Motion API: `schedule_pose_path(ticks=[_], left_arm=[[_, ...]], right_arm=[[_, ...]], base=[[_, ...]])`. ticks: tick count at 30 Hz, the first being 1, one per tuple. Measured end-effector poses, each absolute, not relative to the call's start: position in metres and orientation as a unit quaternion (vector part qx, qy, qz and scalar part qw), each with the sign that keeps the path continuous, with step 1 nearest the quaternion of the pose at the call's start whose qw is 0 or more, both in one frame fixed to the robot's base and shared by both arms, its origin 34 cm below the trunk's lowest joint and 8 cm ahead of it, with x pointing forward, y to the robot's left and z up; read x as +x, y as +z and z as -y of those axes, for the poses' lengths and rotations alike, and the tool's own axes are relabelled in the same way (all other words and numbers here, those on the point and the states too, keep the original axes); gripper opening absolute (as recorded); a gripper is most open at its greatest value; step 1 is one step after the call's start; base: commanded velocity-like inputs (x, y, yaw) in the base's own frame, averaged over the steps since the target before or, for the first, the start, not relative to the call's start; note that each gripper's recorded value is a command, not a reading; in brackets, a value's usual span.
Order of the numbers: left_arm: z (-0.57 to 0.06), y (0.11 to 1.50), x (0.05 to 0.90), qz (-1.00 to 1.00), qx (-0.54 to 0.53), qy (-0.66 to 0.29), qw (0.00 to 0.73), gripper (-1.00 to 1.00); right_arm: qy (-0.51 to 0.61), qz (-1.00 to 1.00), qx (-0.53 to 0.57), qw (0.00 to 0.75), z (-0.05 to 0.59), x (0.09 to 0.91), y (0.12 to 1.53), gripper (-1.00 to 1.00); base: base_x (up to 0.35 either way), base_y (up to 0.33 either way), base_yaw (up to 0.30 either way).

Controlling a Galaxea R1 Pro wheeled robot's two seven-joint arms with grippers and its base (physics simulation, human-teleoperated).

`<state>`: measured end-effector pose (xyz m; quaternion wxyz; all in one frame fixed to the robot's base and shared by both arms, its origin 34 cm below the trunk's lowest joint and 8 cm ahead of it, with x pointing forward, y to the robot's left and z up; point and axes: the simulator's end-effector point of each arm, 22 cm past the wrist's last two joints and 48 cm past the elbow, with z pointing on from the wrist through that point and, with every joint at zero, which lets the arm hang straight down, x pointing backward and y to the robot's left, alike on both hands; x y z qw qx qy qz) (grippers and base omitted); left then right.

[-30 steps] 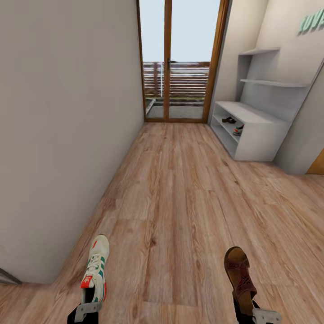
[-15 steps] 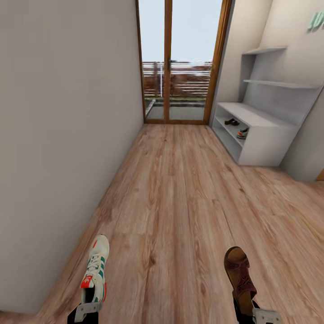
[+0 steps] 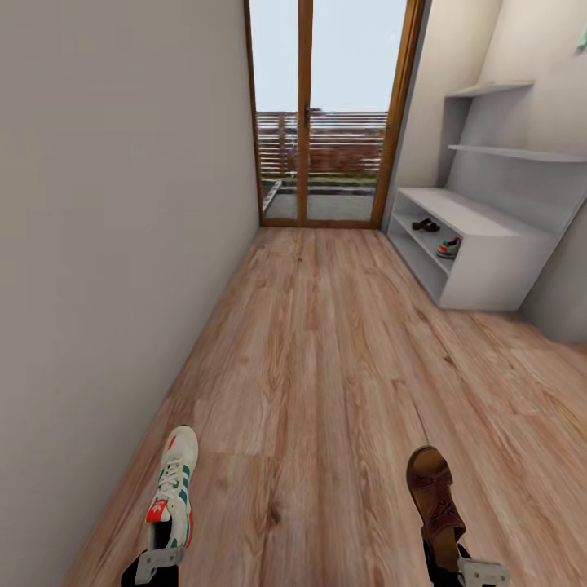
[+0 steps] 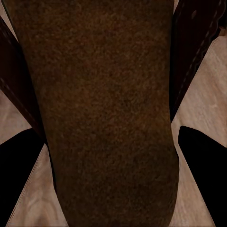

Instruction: Pick up the two gym shoes and the two sandals from the corridor floor and place them onto the hallstand (shoe rack) in the corridor, making sure they are on the rack and not on the floor. Arrange them so the two gym shoes are next to each other and the two sandals are next to each other.

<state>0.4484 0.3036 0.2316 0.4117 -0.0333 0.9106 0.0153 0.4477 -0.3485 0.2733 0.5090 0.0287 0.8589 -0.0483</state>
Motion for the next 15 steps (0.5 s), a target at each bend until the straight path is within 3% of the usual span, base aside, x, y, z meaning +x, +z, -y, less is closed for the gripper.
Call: schedule_pose_path(ticks=[15], left_arm=[[-0.3035,0.2314,0.4482,-0.911,-0.033,0.015,0.411,-1.0]], right_arm=[[-0.048,-0.859,0.029,0.509,0.3485,0.4478,0.2734,-1.0]], base=[[0.34,0.0,0.0]])
